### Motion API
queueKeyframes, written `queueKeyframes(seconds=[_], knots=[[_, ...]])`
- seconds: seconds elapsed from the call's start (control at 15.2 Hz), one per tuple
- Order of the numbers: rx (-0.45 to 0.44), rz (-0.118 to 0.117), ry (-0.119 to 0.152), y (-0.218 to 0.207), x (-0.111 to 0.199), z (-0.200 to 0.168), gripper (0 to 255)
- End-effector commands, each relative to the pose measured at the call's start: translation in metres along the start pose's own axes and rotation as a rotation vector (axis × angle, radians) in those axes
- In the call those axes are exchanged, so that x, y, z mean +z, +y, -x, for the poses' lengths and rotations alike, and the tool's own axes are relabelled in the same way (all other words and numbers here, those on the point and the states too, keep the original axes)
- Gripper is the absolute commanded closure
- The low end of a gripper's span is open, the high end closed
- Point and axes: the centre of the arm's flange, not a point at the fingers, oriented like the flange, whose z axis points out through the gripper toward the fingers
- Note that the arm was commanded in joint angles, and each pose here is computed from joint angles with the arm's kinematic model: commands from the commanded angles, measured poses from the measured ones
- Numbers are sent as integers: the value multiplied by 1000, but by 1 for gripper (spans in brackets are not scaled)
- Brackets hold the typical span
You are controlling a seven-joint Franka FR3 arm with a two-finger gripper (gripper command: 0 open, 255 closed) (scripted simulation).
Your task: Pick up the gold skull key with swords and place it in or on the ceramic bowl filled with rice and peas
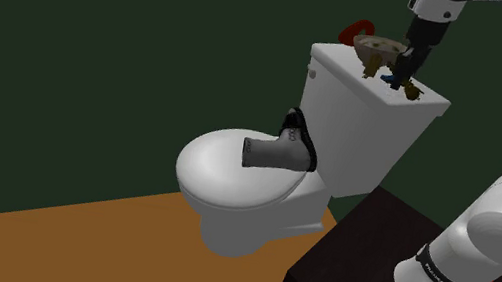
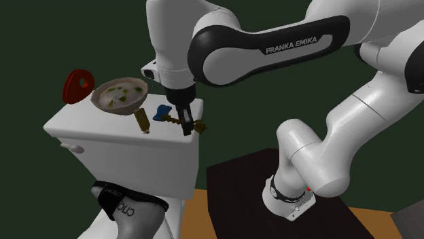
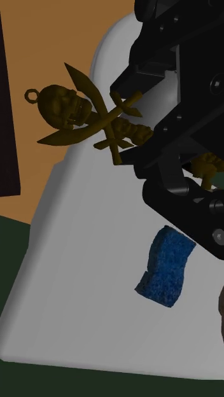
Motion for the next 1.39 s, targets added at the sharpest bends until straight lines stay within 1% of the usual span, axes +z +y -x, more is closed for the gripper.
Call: queueKeyframes(seconds=[0.0,1.32], knots=[[0,0,0,0,-11,1,255],[0,0,0,3,-116,0,255]])
